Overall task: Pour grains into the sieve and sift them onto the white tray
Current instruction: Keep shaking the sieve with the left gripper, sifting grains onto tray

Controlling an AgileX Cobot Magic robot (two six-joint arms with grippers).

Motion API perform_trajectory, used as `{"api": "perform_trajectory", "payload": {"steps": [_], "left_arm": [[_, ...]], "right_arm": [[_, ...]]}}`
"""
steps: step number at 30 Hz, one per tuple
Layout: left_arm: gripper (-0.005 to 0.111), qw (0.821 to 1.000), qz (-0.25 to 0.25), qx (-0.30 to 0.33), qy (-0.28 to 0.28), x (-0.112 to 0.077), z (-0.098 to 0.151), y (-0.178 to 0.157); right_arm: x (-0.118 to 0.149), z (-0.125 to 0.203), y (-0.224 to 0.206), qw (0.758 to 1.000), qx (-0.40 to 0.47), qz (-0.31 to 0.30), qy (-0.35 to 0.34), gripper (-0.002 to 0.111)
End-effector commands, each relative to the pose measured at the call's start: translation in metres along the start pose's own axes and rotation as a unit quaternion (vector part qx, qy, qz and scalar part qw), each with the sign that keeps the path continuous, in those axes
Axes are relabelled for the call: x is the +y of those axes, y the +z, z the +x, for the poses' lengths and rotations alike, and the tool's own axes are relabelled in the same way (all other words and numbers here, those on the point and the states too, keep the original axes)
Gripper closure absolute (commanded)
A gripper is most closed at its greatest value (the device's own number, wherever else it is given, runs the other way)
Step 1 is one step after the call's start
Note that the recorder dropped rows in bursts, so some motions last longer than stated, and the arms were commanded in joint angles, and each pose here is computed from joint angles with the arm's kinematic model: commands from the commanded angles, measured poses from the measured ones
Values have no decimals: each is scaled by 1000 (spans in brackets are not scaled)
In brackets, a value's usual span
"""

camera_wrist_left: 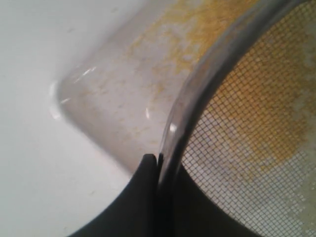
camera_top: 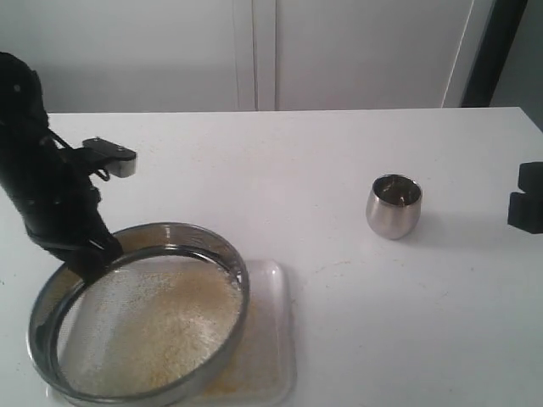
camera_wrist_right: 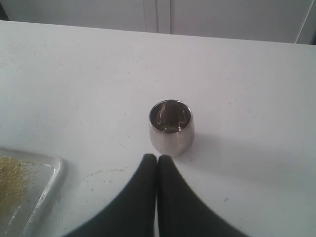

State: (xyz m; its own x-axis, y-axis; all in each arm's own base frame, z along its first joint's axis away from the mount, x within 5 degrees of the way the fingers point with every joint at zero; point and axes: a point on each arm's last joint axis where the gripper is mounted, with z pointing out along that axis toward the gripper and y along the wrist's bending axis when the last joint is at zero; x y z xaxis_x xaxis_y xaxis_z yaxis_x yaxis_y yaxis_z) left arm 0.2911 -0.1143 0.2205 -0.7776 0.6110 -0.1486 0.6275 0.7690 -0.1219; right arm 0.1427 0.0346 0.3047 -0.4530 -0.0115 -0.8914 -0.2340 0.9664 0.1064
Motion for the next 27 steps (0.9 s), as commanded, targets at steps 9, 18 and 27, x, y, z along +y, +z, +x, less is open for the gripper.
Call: {"api": "perform_trajectory", "payload": {"steps": [9, 18, 27], "left_arm": [[107, 1000, -15, 13, -12, 5, 8, -9], [107, 999, 13, -21, -22, 1, 2, -9], [107, 1000, 12, -1, -25, 0, 7, -12]], "right_arm": [[-1, 0, -1, 1000, -6, 4, -4, 108], [-1, 0, -1, 1000, -7, 3, -2, 108], [0, 0, -1, 1000, -8, 2, 2, 108]]}}
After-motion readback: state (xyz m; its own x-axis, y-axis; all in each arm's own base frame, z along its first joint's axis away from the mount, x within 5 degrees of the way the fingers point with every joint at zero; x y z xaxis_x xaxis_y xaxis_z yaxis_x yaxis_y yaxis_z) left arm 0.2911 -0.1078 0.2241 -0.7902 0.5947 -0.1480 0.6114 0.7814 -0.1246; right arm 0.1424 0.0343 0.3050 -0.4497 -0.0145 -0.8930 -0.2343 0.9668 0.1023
